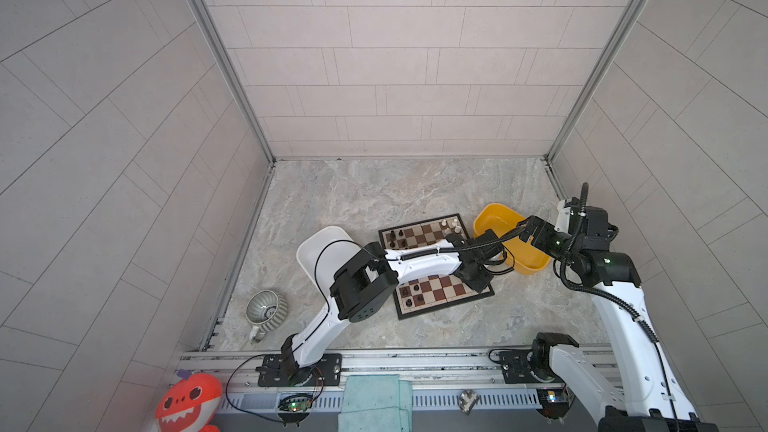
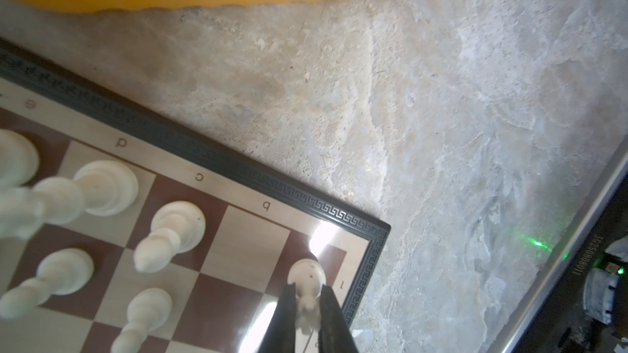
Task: Set up the chess pieces on the board
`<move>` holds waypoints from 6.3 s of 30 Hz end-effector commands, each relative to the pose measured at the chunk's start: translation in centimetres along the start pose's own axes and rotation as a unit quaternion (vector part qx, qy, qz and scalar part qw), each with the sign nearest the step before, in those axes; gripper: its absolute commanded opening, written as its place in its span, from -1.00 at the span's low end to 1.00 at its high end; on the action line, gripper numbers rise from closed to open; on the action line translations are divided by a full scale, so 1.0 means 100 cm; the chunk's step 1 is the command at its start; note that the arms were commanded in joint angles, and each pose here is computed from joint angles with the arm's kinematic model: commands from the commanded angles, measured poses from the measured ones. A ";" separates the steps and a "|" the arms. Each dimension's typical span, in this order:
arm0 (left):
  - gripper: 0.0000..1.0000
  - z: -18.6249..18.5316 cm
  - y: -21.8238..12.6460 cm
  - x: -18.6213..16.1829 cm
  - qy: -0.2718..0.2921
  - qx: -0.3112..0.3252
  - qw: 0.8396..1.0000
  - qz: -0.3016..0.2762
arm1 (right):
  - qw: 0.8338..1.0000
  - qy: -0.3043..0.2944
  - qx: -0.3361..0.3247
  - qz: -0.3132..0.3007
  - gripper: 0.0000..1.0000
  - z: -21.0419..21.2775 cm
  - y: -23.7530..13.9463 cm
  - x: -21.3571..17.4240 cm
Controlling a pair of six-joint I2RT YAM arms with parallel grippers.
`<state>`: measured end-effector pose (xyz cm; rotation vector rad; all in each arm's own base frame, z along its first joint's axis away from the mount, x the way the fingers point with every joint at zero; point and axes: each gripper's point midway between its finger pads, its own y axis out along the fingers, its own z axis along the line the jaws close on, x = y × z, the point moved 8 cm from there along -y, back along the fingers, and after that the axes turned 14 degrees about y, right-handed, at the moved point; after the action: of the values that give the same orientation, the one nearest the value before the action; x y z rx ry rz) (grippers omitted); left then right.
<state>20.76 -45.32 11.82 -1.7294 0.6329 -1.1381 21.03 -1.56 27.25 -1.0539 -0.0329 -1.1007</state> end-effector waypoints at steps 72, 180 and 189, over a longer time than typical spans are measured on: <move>0.44 0.071 -0.229 -0.130 -0.077 0.060 0.975 -0.201 | 0.929 0.136 -0.339 0.058 -0.62 -0.125 0.128 0.059; 0.55 0.075 -0.220 -0.125 -0.090 0.044 0.975 -0.196 | 0.945 -0.030 -0.235 0.223 -0.68 -0.062 0.224 0.021; 1.00 0.076 -0.234 -0.118 -0.128 0.049 0.965 -0.222 | 0.961 -0.030 -0.213 0.176 -0.93 -0.048 0.202 0.035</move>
<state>20.53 -22.83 25.16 -1.9230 0.1078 -1.1736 36.08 -6.62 10.75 -1.4118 0.3800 -0.7287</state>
